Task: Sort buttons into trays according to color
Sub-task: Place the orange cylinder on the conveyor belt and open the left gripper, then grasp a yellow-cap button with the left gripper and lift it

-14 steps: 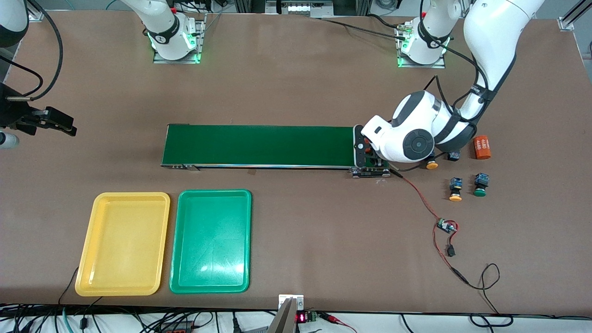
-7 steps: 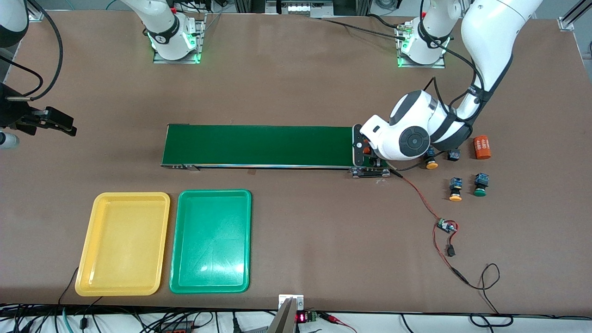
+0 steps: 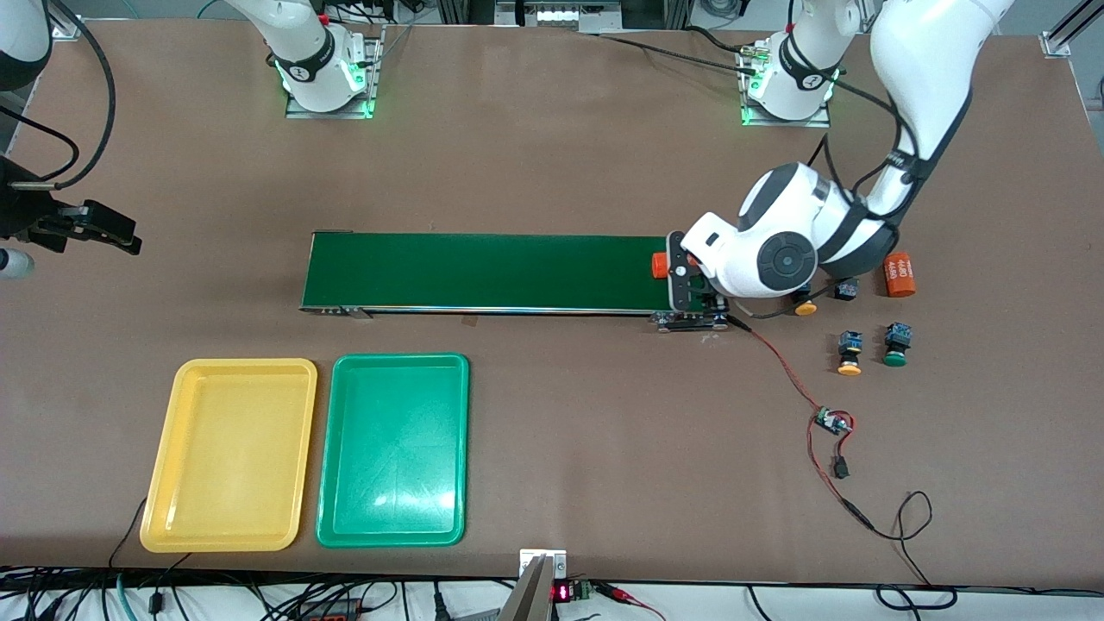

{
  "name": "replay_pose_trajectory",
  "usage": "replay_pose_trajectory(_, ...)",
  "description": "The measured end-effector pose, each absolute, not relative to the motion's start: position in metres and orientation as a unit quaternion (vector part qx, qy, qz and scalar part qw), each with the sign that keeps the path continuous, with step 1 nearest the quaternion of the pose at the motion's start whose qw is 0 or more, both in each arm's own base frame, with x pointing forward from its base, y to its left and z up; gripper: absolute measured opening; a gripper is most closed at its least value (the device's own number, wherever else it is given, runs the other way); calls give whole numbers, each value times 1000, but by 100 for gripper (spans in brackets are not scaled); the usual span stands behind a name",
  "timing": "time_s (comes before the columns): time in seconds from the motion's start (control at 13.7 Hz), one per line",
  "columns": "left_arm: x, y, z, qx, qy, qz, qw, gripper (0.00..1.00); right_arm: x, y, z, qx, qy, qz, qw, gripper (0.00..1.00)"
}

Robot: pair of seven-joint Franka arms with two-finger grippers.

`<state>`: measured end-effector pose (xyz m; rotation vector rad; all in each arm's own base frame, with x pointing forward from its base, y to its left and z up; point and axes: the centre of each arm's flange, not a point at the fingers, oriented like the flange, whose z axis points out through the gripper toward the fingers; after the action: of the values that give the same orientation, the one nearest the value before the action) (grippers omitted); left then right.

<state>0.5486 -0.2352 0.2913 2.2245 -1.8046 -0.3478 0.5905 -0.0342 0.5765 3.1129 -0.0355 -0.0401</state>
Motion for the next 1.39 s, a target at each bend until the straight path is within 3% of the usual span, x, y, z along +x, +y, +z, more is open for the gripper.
replay_pose_trajectory(0.29, 574, -177, 360, 874, -462, -129, 76, 100, 591, -38, 573, 1000, -15, -15, 14, 100)
replay_pose_trajectory(0.66, 611, -89, 387, 969, -220, -111, 23, 100, 596, -36, 572, 1000, -12, -4, 15, 100)
replay_pose_trajectory(1.02, 634, -14, 361, 990, -74, -123, 8, 100, 602, -19, 571, 1000, 2, 11, 16, 100)
replay_pose_trajectory(1.39, 643, 41, 282, 986, -26, -165, 1, 100, 602, -10, 581, 999, 11, 22, 21, 100)
